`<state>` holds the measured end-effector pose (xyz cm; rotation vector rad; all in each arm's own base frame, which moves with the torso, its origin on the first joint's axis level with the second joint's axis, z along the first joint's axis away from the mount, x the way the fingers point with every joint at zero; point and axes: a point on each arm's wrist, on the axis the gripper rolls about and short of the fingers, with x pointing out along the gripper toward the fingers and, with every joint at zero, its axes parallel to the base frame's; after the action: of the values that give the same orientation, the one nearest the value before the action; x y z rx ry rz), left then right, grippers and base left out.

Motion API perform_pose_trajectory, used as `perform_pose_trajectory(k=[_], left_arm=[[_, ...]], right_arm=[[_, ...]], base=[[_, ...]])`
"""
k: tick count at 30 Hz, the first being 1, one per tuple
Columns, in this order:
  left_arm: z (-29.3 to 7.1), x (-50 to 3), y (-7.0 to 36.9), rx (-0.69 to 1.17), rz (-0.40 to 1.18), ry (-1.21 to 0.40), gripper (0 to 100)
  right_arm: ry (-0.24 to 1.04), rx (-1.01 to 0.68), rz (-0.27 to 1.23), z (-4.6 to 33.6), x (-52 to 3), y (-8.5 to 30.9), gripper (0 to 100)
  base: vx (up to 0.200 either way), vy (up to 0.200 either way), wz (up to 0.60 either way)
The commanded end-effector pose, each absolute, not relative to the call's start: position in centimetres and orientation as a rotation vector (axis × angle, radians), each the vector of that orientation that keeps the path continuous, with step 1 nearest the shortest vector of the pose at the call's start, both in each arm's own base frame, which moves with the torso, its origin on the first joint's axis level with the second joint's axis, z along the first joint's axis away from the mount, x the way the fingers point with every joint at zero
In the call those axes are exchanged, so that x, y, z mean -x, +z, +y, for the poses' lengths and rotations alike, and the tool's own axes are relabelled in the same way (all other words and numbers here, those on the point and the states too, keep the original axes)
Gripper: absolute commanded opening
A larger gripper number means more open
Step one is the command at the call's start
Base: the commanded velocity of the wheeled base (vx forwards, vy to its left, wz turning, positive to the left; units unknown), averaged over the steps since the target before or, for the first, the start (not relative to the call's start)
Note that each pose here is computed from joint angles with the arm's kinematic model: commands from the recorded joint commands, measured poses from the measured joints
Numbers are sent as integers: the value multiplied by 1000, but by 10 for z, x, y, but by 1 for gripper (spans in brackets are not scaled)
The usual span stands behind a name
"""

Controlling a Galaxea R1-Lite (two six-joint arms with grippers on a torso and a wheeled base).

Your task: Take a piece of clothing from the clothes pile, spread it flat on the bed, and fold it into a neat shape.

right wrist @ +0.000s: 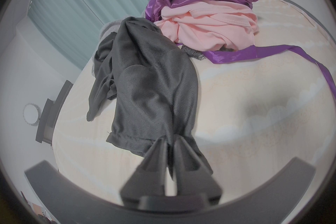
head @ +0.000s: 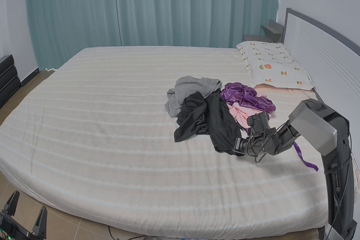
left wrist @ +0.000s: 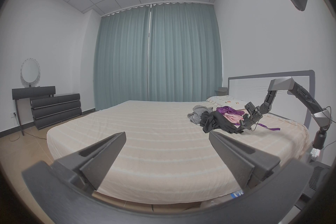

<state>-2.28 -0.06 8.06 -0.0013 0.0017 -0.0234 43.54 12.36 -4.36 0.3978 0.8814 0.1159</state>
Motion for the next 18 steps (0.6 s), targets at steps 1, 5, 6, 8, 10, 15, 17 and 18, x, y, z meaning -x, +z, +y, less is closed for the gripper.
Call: perform_pose_trajectory(k=[1,5,6,8,10,15,17,18], left_arm=[[-1,23,75,2,5,-23,100],[-1,23,75,2,5,-23,100],[-1,23,75,2,5,-23,100],[-1,23,75,2,5,-23,100],[-1,23,75,2,5,-23,100],[-1,23,75,2,5,-23,100],[-1,23,75,2,5,-23,100],[-1,23,75,2,5,-23,100]], right_arm=[[120,-403,869,123,-437,-39,0],[118,-410,866,123,-436,-38,0],[119,-411,870,124,-434,-38,0],[119,-409,877,124,-428,-34,0],[131,-414,870,124,-419,-22,0],[168,-463,805,117,-395,3,0],[179,-498,763,115,-382,16,0],[192,-514,744,115,-374,24,0]], base=[[0,0,0],[0,0,0],[0,0,0],[0,0,0],[0,0,0],[0,0,0],[0,0,0],[0,0,0]])
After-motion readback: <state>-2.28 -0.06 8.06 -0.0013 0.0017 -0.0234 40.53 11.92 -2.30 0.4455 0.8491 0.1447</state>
